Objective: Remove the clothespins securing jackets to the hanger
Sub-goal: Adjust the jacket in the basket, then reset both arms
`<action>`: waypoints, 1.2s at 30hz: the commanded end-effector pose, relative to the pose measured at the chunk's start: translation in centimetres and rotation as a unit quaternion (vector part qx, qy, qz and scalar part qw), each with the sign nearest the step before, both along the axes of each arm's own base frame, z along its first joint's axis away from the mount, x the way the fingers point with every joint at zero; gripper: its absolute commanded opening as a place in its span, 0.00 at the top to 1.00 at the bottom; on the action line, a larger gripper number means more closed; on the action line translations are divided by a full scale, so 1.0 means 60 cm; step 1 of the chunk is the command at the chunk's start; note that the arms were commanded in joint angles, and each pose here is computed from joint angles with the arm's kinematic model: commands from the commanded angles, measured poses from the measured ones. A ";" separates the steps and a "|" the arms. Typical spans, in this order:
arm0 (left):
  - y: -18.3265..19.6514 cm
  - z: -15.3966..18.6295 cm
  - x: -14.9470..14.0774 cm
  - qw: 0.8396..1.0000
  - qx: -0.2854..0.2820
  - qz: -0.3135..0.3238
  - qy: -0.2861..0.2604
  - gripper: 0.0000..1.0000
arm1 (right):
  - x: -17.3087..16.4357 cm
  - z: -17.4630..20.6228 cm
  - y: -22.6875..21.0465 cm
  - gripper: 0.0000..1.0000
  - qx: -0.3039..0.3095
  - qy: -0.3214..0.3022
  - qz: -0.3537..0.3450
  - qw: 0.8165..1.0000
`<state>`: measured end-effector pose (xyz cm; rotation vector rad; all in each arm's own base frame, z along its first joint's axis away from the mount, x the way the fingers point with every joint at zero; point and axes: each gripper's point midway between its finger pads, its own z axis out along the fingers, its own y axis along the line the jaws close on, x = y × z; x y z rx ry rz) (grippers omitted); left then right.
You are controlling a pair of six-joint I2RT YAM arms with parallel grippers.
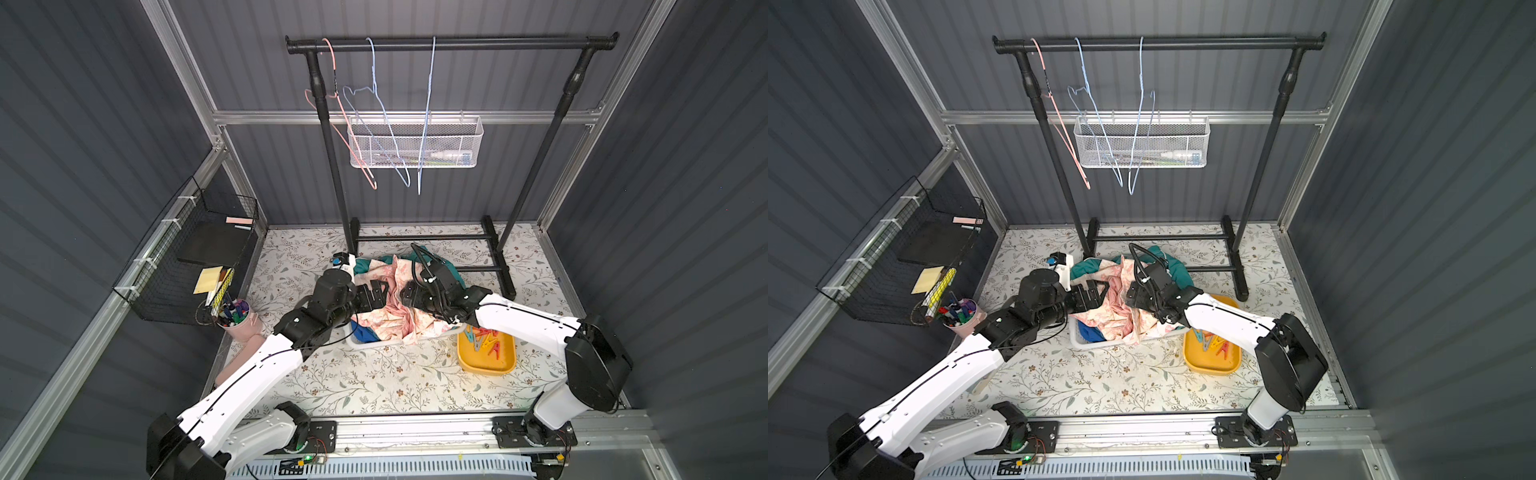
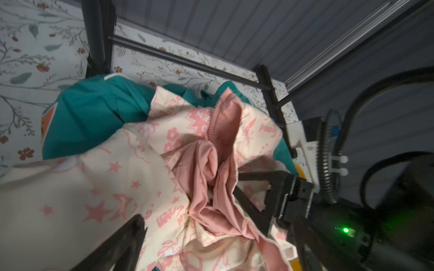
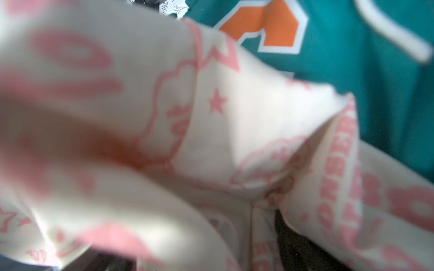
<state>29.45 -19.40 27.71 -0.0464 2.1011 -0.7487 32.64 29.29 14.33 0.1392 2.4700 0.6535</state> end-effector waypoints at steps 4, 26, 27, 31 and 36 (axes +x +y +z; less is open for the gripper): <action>0.002 0.124 -0.004 0.993 0.008 -0.028 -0.112 0.01 | -0.018 0.083 -0.022 0.01 -0.027 -0.022 0.034 0.999; 0.273 0.056 0.151 0.865 0.235 0.333 -0.294 0.01 | 0.044 0.219 -0.467 0.01 -0.279 -0.343 -0.230 0.867; 0.288 0.039 0.161 0.858 0.245 0.346 -0.291 0.01 | 0.040 0.205 -0.483 0.01 -0.294 -0.348 -0.236 0.858; 0.310 -0.002 0.188 0.845 0.234 0.361 -0.317 0.01 | 0.033 0.152 -0.528 0.01 -0.299 -0.360 -0.248 0.848; 0.329 -0.074 0.192 0.836 0.248 0.354 -0.337 0.01 | 0.044 0.057 -0.574 0.01 -0.320 -0.307 -0.258 0.858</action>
